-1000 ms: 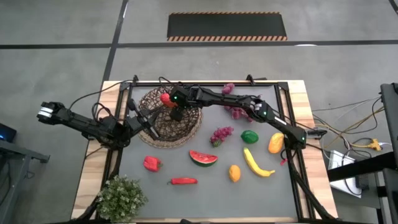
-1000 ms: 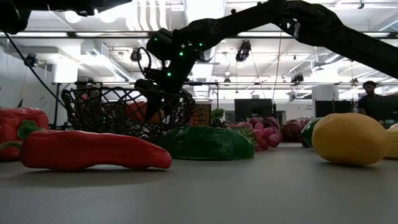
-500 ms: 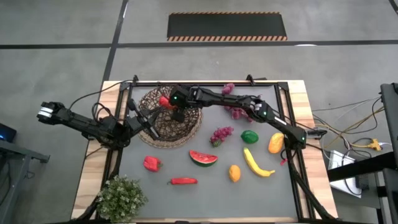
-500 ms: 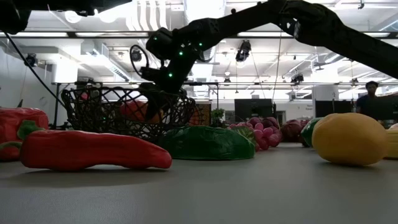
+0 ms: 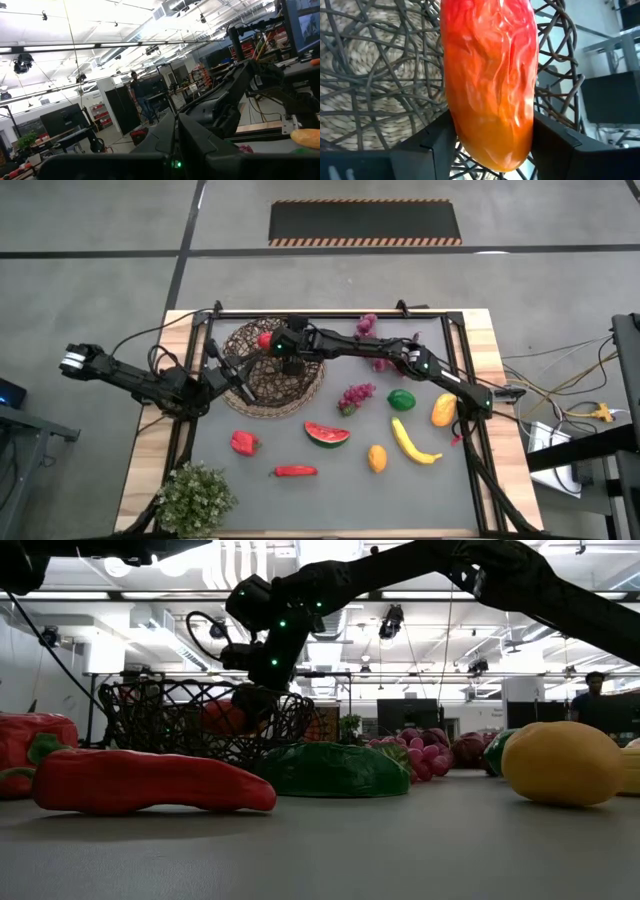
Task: Build produce basket
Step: Put the red mango into the wire basket
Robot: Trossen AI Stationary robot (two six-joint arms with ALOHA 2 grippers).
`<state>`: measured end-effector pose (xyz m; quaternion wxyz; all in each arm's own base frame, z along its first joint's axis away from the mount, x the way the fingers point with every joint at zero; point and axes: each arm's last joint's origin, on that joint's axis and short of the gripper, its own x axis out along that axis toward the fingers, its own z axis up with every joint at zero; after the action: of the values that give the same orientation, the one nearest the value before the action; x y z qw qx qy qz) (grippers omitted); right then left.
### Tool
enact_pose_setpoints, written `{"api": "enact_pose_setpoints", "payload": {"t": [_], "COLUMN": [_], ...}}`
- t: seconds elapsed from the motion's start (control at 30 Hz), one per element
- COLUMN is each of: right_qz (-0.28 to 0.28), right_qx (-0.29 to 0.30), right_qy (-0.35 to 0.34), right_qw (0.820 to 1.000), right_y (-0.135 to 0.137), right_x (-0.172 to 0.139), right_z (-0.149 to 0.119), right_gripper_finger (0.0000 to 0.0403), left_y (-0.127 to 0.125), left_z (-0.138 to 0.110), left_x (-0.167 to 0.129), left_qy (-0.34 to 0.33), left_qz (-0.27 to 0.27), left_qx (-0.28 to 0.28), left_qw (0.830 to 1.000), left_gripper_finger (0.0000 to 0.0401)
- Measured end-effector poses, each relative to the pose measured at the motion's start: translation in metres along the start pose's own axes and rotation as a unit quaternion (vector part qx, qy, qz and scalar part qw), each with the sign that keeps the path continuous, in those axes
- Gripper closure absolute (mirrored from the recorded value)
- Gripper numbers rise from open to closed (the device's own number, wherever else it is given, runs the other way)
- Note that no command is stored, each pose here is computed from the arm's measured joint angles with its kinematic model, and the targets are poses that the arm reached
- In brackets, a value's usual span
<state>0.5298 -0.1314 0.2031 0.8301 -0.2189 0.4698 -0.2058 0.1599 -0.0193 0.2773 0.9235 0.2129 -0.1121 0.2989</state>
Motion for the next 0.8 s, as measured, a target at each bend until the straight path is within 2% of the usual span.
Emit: {"api": "enact_pose_setpoints", "payload": {"t": [0.13,0.37,0.53,0.63,0.8], "right_qz": [-0.001,-0.004,-0.003,-0.005,-0.003], "right_qx": [-0.030,-0.031,-0.083,-0.076,-0.079], "right_qy": [-0.002,-0.011,-0.008,-0.013,-0.009], "right_qw": [1.000,0.999,0.997,0.997,0.997], "right_y": [0.0016,0.0013,0.0015,0.0010,0.0014], "right_x": [-0.0009,-0.0012,-0.0011,-0.0011,-0.0011], "right_z": [0.0011,0.0030,0.0023,0.0035,0.0025], "right_gripper_finger": [0.0194,0.0193,0.0201,0.0203,0.0167], "left_y": [0.0000,-0.0001,-0.0001,0.0000,0.0001], "left_z": [0.0000,-0.0001,-0.0002,-0.0003,-0.0005], "left_x": [0.0000,0.0000,0.0000,0.0000,0.0000], "left_qy": [0.000,0.000,0.001,0.002,0.005], "left_qz": [0.000,0.000,0.000,0.002,0.004], "left_qx": [0.000,0.002,0.003,0.003,0.005], "left_qw": [1.000,1.000,1.000,1.000,1.000], "left_gripper_finger": [0.0396,0.0396,0.0396,0.0396,0.0396]}}
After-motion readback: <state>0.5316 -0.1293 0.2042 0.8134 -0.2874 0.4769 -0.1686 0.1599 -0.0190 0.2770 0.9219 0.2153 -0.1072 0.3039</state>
